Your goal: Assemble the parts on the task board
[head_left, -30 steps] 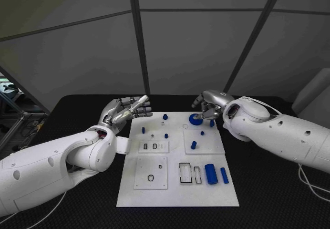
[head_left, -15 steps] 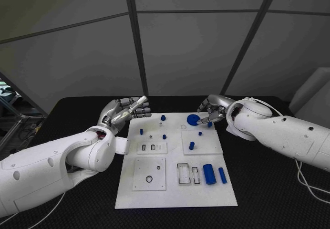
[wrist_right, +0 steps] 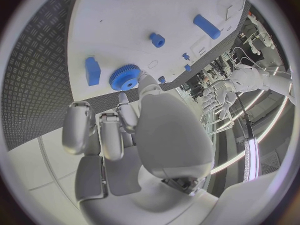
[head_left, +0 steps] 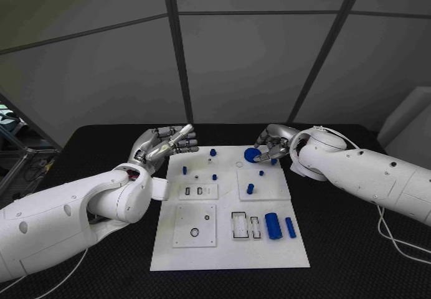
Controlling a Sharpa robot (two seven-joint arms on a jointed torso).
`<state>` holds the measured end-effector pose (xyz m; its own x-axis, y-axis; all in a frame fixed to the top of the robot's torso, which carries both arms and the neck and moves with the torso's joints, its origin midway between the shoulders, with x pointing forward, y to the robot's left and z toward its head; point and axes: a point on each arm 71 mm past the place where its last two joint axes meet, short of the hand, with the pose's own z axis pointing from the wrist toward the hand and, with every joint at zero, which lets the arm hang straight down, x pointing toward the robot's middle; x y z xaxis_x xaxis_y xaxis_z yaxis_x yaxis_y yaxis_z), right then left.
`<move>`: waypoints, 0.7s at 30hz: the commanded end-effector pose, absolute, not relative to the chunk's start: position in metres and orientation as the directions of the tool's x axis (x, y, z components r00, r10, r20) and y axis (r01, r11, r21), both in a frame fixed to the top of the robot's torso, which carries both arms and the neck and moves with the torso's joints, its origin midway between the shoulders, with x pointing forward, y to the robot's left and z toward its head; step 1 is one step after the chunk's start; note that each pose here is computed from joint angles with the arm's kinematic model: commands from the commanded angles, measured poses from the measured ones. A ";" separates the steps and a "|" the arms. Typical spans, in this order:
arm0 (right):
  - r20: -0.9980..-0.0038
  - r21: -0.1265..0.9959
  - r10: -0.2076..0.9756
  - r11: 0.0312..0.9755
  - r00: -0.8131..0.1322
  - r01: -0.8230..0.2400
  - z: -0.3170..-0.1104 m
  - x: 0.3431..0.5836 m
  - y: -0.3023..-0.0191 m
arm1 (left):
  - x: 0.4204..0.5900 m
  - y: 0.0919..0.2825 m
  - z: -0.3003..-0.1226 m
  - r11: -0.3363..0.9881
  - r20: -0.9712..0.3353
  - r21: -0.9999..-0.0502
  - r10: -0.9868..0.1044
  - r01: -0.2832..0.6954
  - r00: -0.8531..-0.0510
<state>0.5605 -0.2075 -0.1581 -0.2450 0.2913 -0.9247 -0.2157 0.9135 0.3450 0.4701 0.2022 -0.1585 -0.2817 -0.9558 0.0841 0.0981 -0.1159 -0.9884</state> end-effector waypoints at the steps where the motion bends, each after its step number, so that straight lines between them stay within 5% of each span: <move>1: -0.929 0.331 0.277 0.919 -0.244 -0.214 -0.158 0.563 -0.206 | 0.470 0.200 -0.156 -0.120 0.082 -0.986 -0.952 0.112 -0.296; 21: -0.943 0.292 0.243 0.933 -0.229 -0.212 -0.161 0.569 -0.201 | 0.471 0.200 -0.157 -0.119 0.082 -0.987 -0.952 0.111 -0.294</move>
